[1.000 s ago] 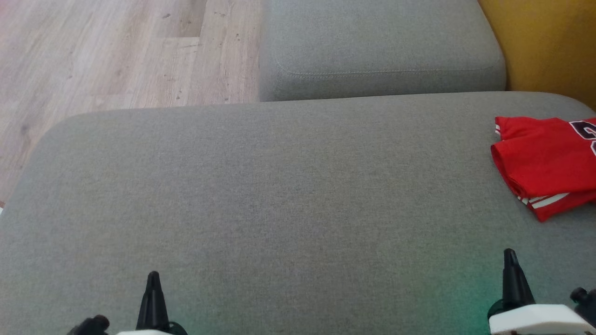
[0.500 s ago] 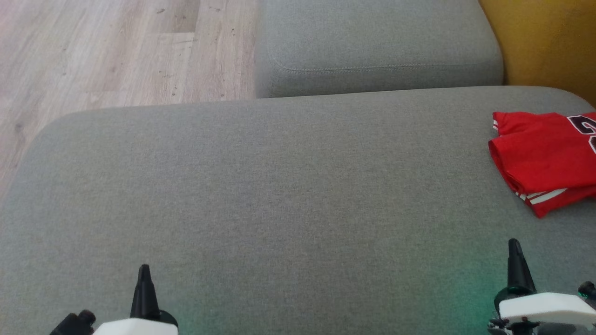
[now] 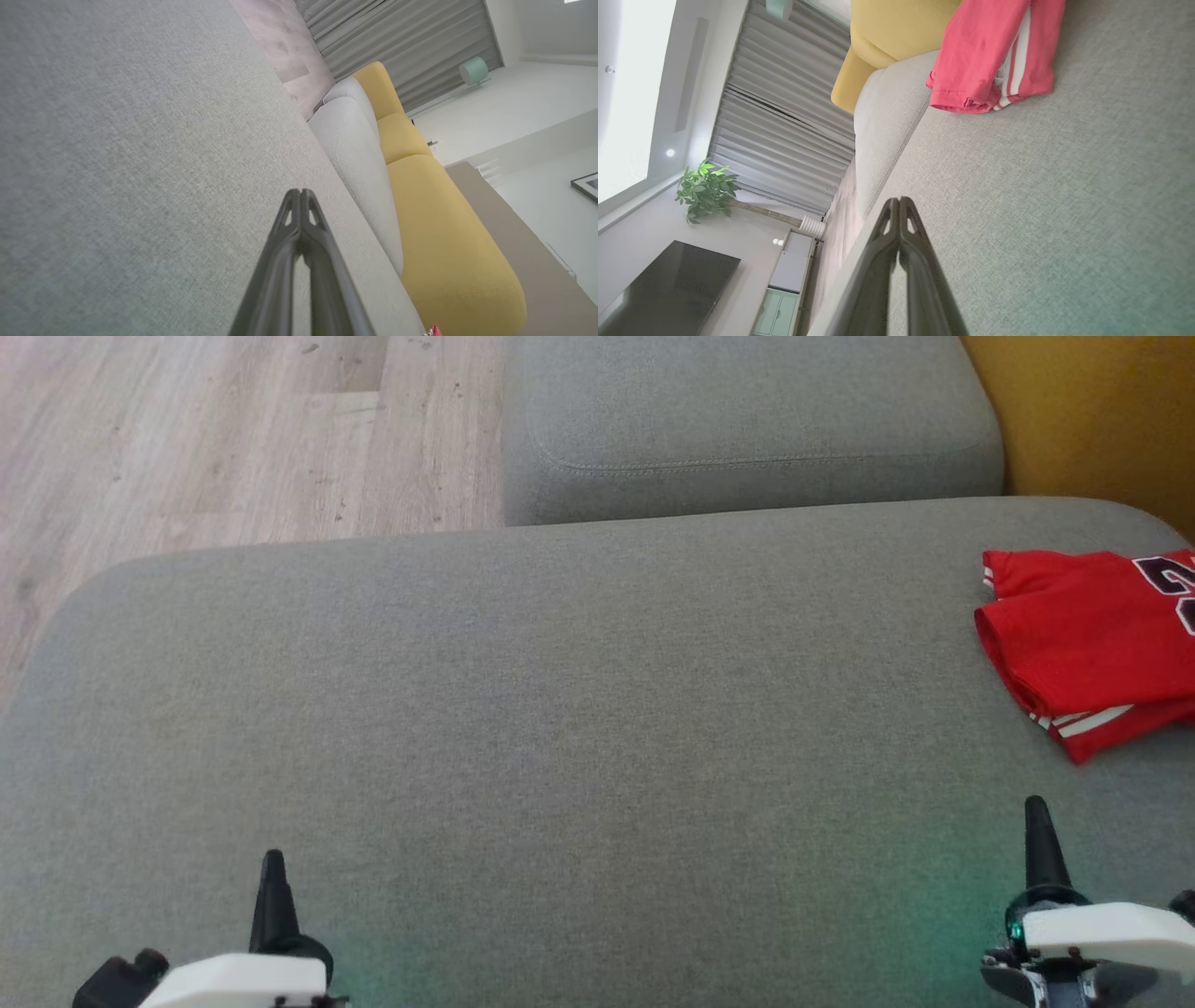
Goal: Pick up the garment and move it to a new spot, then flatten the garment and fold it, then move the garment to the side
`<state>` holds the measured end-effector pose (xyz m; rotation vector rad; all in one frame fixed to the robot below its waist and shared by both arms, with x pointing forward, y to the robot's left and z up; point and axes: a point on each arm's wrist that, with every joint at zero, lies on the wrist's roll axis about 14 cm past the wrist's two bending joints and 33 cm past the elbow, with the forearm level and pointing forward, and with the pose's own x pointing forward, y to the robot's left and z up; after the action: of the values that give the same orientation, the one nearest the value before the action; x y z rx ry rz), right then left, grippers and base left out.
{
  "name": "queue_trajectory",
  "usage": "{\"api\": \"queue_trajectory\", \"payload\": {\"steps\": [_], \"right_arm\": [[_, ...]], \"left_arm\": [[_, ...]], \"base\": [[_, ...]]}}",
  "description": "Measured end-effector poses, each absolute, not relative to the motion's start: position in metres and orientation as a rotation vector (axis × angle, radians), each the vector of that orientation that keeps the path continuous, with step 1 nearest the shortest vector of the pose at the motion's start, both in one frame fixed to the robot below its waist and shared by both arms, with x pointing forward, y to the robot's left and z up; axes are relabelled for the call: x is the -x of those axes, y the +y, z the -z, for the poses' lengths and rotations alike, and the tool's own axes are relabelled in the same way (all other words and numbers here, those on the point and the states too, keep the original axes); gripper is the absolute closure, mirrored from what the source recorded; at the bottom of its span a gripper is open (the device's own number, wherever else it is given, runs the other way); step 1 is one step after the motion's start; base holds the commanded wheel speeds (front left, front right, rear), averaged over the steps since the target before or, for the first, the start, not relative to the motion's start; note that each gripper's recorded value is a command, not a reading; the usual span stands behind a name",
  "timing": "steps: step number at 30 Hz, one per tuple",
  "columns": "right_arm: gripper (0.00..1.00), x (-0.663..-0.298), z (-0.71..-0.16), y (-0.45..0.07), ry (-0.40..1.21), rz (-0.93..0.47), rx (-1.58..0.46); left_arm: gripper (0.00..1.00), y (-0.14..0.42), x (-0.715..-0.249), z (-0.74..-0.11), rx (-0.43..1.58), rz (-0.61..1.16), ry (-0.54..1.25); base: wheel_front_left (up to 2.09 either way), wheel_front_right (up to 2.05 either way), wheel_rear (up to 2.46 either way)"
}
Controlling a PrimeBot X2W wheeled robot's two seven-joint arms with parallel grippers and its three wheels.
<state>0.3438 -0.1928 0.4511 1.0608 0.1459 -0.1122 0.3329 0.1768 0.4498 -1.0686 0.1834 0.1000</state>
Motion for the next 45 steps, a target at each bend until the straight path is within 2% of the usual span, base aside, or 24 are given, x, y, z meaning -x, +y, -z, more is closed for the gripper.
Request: {"api": "queue_trajectory", "payload": {"steps": [45], "right_arm": [[1.00, -0.373, -0.476, -0.206, 0.051, 0.099, -1.578]], "left_arm": [[1.00, 0.187, -0.374, -0.477, 1.576, -0.051, 0.097]], "base": [[0.00, 0.00, 0.00]]}}
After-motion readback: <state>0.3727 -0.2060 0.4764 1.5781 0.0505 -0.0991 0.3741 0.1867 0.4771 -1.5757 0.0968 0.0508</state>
